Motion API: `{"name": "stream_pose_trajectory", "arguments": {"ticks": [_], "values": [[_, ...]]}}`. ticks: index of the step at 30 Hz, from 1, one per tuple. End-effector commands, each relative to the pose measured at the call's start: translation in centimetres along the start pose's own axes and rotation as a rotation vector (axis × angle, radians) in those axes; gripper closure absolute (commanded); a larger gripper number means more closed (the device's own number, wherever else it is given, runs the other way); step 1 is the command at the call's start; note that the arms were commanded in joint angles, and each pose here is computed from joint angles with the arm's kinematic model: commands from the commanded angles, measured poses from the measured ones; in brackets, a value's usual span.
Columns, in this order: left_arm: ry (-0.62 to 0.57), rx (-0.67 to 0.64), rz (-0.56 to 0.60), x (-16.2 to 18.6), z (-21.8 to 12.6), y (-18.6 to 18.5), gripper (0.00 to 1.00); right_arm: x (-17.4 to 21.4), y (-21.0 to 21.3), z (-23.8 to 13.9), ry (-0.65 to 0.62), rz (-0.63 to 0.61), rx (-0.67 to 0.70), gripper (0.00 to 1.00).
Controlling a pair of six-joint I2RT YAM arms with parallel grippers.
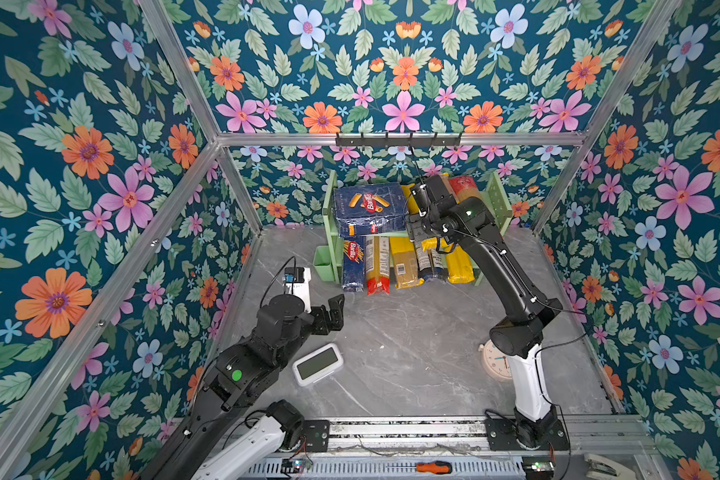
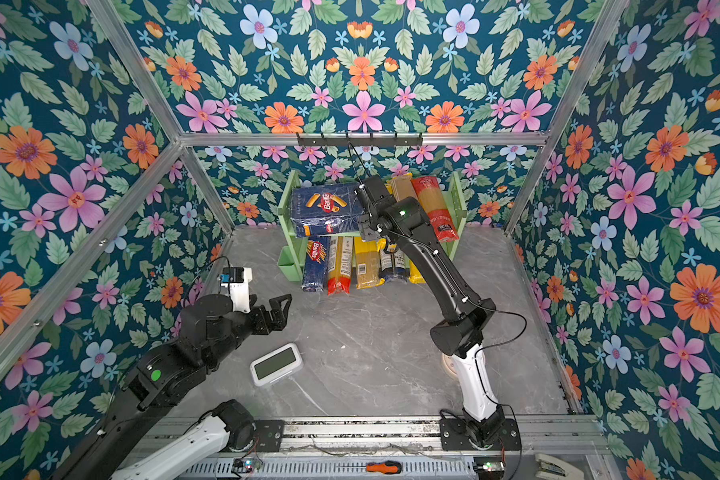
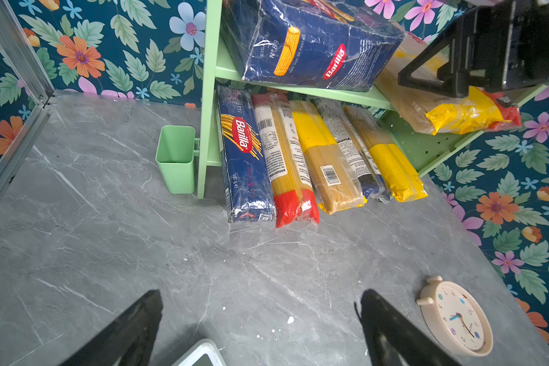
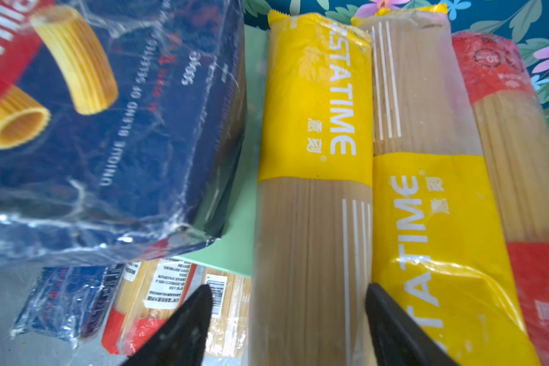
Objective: Place and organize the pasta boxes and bags onto the shelf
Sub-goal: 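Open the right gripper and withdraw it from the top tier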
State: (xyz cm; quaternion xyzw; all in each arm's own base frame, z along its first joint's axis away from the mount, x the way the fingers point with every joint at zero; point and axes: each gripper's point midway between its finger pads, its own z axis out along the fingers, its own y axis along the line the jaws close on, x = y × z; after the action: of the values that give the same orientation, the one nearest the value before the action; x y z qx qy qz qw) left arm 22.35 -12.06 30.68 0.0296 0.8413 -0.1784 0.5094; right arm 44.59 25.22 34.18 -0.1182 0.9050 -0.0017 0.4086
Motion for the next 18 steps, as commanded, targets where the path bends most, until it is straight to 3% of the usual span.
{"name": "stream_pose_trajectory", "arguments": {"ticks": [1, 8, 14, 18], "values": [[-0.006, -0.012, 0.005, -0.1, -0.1, 0.3, 0.00, -0.9, 0.1, -1.3, -0.039, 0.025, -0.030, 0.16], [-0.012, -0.015, 0.012, -0.3, -0.4, 0.4, 0.00, -0.5, -1.0, -5.5, -0.064, 0.045, -0.076, 0.01], [-0.009, -0.029, 0.028, -0.1, 0.0, 0.5, 0.00, 2.9, -3.0, -10.5, -0.106, 0.094, -0.132, 0.01], [-0.020, -0.015, 0.030, 0.2, 0.4, 0.4, 0.00, 6.9, -4.0, -11.7, -0.097, 0.108, -0.150, 0.01]]}}
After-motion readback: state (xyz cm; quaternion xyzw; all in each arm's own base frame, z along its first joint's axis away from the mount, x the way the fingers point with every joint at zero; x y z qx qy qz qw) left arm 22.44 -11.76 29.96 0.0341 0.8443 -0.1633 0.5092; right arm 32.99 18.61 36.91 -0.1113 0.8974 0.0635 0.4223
